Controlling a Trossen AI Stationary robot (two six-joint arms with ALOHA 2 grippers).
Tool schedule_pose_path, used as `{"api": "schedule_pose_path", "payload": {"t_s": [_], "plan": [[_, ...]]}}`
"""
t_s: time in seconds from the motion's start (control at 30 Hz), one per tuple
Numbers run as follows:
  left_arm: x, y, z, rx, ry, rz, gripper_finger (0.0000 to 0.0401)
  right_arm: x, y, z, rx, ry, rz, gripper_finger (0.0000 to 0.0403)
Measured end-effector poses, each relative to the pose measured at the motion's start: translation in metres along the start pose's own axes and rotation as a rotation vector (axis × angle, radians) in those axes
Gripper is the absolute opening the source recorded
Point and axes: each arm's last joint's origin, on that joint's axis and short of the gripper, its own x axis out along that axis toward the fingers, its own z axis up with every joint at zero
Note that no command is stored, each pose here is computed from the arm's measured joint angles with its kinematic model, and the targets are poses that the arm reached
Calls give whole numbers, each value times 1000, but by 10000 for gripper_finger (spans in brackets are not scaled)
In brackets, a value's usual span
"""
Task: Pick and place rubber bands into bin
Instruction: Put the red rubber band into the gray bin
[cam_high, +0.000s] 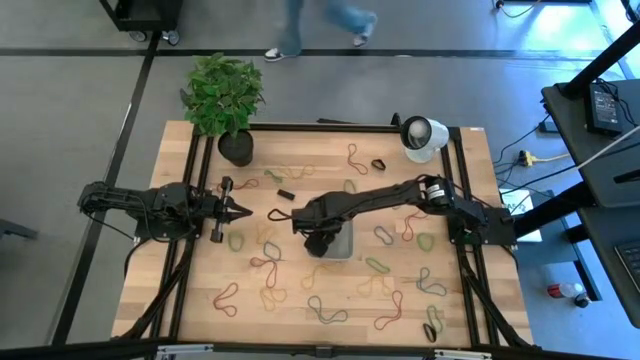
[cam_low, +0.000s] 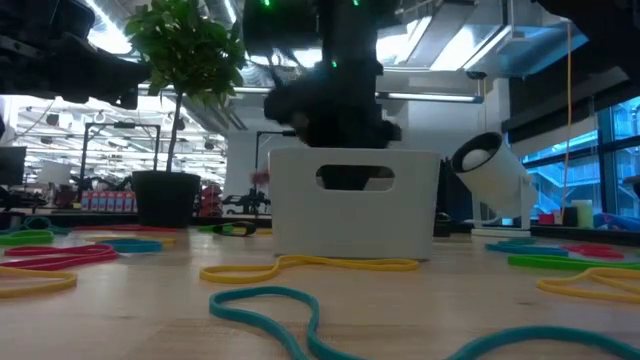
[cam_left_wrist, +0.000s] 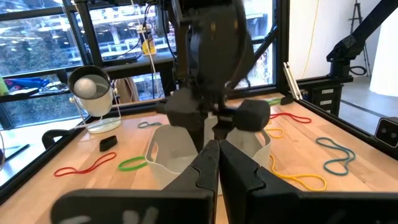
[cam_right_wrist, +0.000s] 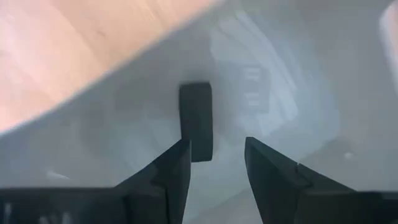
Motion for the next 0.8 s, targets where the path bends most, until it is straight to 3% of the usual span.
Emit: {"api": "schedule_pose_path", "payload": {"t_s": [0.17,0.37,0.6,0.8], "plan": [[0,0,0,0,0,0,7,-40,5,-1,-43,-96,-15,135],[0,0,0,-7,-1,0,6,-100,5,-25,-76,-268,-28,80],[0,0,1,-158,-12,1,8,-151,-3,-85,-82,-419,-4,10],[0,0,2,-163,-17,1,6,-154,-15,-146,-6,-543,74,14]]}}
